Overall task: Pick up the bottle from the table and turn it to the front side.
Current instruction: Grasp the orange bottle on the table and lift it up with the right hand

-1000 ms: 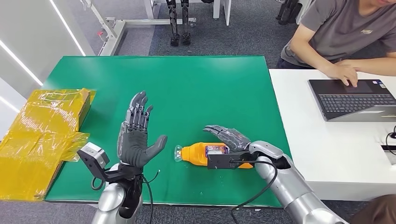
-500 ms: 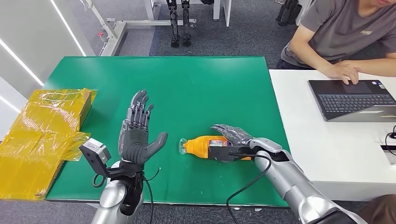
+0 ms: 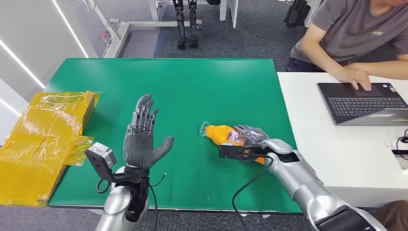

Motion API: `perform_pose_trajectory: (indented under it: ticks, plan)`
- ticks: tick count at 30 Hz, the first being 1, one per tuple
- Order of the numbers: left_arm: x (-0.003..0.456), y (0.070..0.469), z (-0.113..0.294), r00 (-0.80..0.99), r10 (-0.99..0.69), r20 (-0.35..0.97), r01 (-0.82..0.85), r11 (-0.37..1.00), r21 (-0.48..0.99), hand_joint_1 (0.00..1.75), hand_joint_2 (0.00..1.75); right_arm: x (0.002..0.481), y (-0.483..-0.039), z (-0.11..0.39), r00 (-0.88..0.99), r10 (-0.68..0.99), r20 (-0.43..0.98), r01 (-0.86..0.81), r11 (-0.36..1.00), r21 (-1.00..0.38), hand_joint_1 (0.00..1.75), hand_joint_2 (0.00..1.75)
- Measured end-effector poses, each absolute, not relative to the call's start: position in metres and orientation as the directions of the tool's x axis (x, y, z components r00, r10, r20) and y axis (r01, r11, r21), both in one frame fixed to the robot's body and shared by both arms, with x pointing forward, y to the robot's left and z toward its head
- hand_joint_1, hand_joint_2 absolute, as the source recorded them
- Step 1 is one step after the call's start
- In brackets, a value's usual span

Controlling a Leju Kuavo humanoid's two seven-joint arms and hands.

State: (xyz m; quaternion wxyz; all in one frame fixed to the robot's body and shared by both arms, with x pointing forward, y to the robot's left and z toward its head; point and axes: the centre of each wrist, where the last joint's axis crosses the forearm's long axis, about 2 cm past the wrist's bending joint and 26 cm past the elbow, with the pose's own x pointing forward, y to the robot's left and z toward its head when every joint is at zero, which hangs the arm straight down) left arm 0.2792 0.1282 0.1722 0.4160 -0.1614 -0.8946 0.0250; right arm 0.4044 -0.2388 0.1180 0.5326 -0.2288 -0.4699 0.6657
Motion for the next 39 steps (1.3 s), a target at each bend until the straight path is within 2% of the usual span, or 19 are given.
perform_pose_trajectory:
  ticks: [1,4,5,14,25,29,34,39]
  plan:
    - [0.279,0.128,0.172,-0.602,0.308,0.736,0.267,0.947,-0.178,0.0,1.75,0.405,-0.239,0.118,-0.325,0.926,0.191,-0.491,0.008,-0.871,0.09,1.75]
    - [0.279,0.129,0.172,-0.604,0.303,0.737,0.262,0.949,-0.176,0.0,1.75,0.405,-0.238,0.118,-0.321,0.93,0.181,-0.476,0.007,-0.879,1.4,1.75]
    - [0.279,0.129,0.172,-0.604,0.301,0.737,0.259,0.95,-0.176,0.0,1.75,0.405,-0.237,0.118,-0.32,0.93,0.178,-0.466,0.009,-0.885,1.75,1.75]
    - [0.279,0.13,0.171,-0.611,0.288,0.737,0.243,0.955,-0.172,0.0,1.75,0.403,-0.23,0.116,-0.313,0.931,0.185,-0.382,0.055,-0.922,1.75,1.75]
    - [0.279,0.131,0.17,-0.617,0.279,0.736,0.229,0.958,-0.172,0.0,1.75,0.4,-0.213,0.122,-0.278,0.9,0.335,-0.276,0.259,-0.925,1.75,1.75]
    - [0.278,0.131,0.169,-0.619,0.274,0.736,0.217,0.96,-0.175,0.0,1.75,0.396,-0.209,0.125,-0.282,0.822,0.495,-0.223,0.445,-0.867,1.75,1.75]
    - [0.277,0.132,0.167,-0.616,0.27,0.74,0.203,0.962,-0.182,0.0,1.75,0.388,-0.205,0.134,-0.335,0.664,0.669,-0.087,0.685,-0.724,1.75,1.75]
    - [0.275,0.132,0.165,-0.616,0.275,0.738,0.202,0.961,-0.189,0.0,1.75,0.374,-0.204,0.14,-0.416,0.563,0.714,0.02,0.791,-0.612,1.75,1.75]
